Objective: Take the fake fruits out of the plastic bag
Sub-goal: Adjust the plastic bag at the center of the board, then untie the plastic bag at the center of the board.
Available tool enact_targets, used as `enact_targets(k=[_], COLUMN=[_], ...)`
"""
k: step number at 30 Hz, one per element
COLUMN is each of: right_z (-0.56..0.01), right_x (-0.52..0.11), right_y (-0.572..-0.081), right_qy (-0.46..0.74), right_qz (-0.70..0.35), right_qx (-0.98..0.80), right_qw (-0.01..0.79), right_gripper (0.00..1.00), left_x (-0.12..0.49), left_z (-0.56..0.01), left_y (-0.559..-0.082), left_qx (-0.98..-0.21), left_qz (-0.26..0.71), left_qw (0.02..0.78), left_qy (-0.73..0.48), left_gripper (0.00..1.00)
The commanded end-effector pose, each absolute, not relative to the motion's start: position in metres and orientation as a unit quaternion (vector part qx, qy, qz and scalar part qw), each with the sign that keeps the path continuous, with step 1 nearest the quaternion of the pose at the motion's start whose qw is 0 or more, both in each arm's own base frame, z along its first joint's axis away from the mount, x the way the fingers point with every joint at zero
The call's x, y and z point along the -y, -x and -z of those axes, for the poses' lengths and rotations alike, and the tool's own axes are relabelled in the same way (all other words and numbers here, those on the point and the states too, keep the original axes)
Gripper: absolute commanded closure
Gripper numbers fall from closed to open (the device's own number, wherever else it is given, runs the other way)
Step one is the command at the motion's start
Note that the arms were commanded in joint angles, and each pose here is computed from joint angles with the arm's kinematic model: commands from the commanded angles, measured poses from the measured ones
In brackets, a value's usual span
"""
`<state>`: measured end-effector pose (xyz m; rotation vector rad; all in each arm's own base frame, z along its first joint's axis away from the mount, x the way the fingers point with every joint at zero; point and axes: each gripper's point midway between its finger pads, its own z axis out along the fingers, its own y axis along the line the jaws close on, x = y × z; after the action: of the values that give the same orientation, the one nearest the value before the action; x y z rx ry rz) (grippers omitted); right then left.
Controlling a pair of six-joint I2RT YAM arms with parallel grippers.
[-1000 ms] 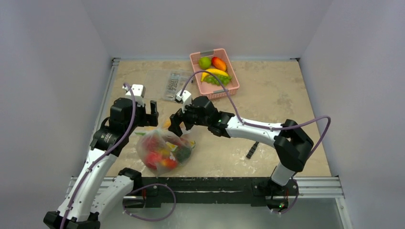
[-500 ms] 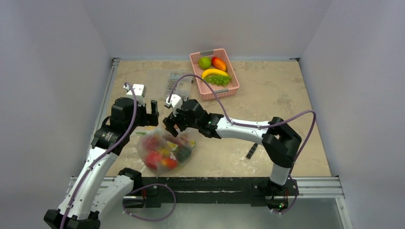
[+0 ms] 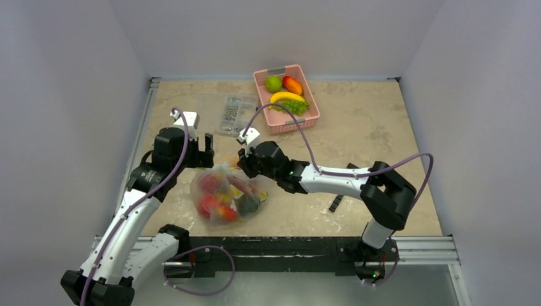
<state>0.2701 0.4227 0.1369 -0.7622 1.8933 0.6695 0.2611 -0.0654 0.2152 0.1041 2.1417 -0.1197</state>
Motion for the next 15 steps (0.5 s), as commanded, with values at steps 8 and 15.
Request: enact_targets(k=[8,15], right_z=[-0.205,-0.214], right_x=[-0.394,-0.396], right_y=[-0.273,-0.267], right_qy=[0.200,0.213], right_qz=[-0.319,-0.331], right_qx=[-0.744,-0.735], right_qw=[0.552,0.552], right_gripper=[0.97,0.97], left_x=[0.089,0.163], left_z=[-0.199,-0.181], left_y=[-0.278,-0.237], left_qx=[-0.891,-0.886], left_qz=[0.049,0.213], left_qw=[0.443,0.344], left_qy=[-0.081,-0.227], left_gripper=[0.04,0.16])
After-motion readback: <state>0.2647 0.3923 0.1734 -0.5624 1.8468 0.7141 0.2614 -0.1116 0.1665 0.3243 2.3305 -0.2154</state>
